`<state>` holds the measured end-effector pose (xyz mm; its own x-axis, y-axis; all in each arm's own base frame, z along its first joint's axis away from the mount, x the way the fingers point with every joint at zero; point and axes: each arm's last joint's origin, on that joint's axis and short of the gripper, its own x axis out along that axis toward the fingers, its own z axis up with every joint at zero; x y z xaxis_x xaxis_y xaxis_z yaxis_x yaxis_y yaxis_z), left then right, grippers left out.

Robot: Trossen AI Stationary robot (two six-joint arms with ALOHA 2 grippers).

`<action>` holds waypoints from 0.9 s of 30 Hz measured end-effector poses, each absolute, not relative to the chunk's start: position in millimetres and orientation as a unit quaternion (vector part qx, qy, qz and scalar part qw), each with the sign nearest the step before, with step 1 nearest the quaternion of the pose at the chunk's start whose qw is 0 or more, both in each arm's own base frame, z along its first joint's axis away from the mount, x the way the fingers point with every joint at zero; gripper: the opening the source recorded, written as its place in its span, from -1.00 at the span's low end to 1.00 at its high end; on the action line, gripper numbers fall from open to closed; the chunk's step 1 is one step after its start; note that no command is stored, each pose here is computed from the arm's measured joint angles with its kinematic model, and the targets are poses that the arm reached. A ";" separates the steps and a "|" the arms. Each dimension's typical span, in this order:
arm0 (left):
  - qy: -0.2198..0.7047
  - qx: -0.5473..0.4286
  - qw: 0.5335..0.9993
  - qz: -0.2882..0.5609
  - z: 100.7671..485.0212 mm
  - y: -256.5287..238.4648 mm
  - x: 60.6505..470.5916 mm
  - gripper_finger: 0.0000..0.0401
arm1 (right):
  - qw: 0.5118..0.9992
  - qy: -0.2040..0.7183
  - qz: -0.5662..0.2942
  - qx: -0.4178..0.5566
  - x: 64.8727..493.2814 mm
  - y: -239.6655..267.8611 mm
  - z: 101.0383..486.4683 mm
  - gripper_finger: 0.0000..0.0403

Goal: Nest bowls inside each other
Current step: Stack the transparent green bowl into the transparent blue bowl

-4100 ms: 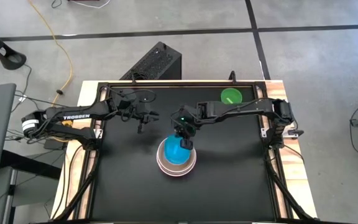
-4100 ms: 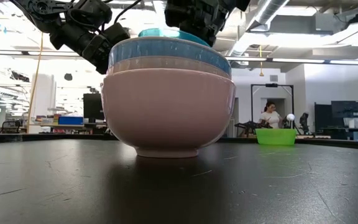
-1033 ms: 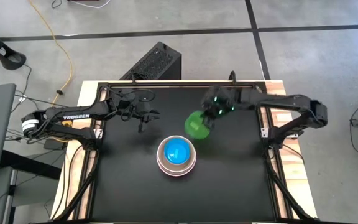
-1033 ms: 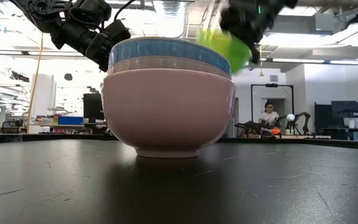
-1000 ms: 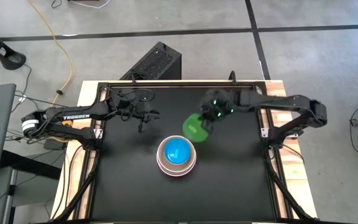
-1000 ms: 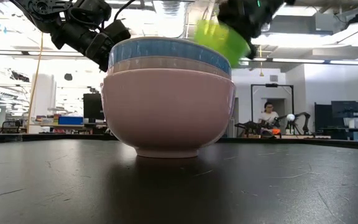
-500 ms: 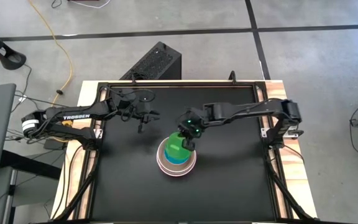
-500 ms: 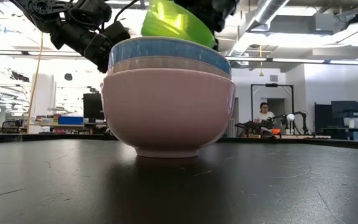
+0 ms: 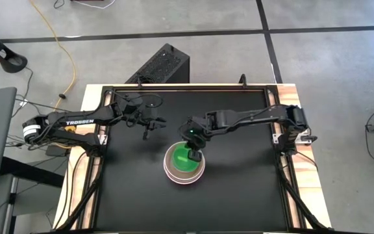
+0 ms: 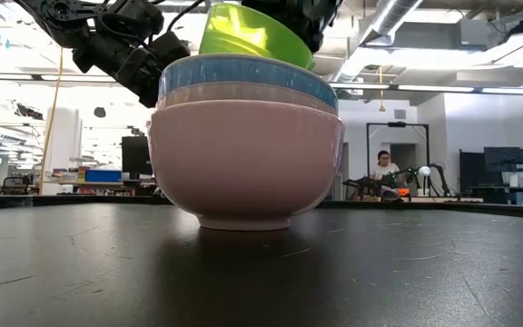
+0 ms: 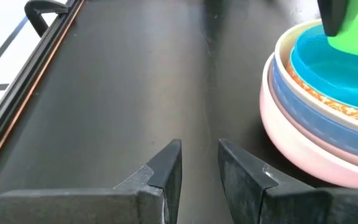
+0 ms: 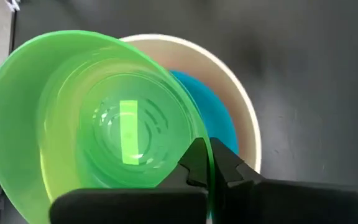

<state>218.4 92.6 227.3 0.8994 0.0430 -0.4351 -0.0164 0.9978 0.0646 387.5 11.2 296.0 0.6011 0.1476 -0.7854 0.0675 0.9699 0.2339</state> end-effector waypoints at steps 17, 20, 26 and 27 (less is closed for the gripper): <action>0.223 0.030 0.974 0.013 227.3 92.5 218.5 -0.53 | 0.887 0.449 0.018 0.111 387.2 12.2 295.1 -0.47; 0.223 0.030 0.974 0.013 227.3 92.5 218.5 -0.53 | 0.886 0.451 0.019 0.106 386.4 11.7 295.3 -0.46; 0.223 0.030 0.974 0.013 227.3 92.5 218.4 -0.53 | 0.887 0.450 0.017 0.100 386.1 7.4 300.7 -0.46; 0.223 0.030 0.974 0.013 227.3 92.5 218.5 -0.53 | 0.888 0.449 0.017 0.100 385.9 7.3 302.4 -0.46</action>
